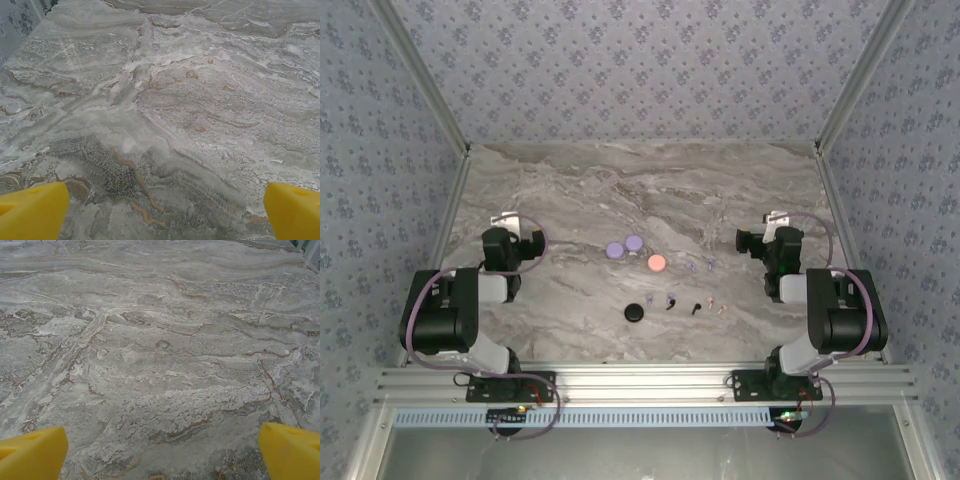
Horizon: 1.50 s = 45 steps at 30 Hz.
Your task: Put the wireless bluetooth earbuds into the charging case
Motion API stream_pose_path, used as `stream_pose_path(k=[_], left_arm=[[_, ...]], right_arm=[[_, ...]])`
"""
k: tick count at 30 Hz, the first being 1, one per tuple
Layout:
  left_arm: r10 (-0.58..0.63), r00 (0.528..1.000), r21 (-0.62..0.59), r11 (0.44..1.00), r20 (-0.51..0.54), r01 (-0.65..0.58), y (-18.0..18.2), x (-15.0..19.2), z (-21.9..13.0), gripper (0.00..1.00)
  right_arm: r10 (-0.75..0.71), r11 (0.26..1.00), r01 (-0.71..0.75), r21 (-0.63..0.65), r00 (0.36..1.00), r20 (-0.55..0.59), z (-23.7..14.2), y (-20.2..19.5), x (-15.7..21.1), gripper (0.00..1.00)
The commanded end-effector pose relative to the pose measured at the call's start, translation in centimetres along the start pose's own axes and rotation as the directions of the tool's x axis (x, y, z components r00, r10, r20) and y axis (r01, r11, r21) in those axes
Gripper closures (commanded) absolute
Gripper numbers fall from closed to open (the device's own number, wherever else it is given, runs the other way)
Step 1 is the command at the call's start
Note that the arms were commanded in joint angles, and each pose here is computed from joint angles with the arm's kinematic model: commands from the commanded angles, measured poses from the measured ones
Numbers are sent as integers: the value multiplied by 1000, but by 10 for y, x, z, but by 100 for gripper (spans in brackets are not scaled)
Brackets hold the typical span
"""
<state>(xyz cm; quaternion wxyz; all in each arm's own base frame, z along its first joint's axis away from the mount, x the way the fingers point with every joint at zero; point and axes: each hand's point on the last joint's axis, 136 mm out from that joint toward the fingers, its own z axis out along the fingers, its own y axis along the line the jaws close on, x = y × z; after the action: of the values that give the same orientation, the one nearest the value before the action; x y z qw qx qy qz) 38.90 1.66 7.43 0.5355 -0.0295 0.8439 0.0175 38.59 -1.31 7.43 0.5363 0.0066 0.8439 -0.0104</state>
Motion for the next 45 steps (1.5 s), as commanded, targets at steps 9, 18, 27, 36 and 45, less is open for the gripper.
stream_pose_path(k=[9, 18, 27, 36, 45], left_arm=[[-7, 999, 11, 1000, 45, 7, -3, -16, 2, 1], [-7, 999, 13, 1000, 46, 6, -4, -17, 2, 1], [22, 996, -43, 999, 83, -18, -6, -52, -32, 1], [-338, 933, 136, 926, -124, 353, -48, -77, -72, 1], [-476, 823, 265, 788, -311, 556, -108, -65, -83, 1]], right_arm=[[-7, 1000, 7, 20, 1000, 24, 2, -3, -10, 0], [0, 1000, 0, 16, 1000, 23, 1, -4, -10, 0], [10, 999, -11, 36, 1000, 22, -18, -9, -31, 0], [94, 991, -103, -82, 989, -115, -69, 34, -63, 0], [-306, 889, 164, -427, 907, -289, -115, 145, -43, 0]])
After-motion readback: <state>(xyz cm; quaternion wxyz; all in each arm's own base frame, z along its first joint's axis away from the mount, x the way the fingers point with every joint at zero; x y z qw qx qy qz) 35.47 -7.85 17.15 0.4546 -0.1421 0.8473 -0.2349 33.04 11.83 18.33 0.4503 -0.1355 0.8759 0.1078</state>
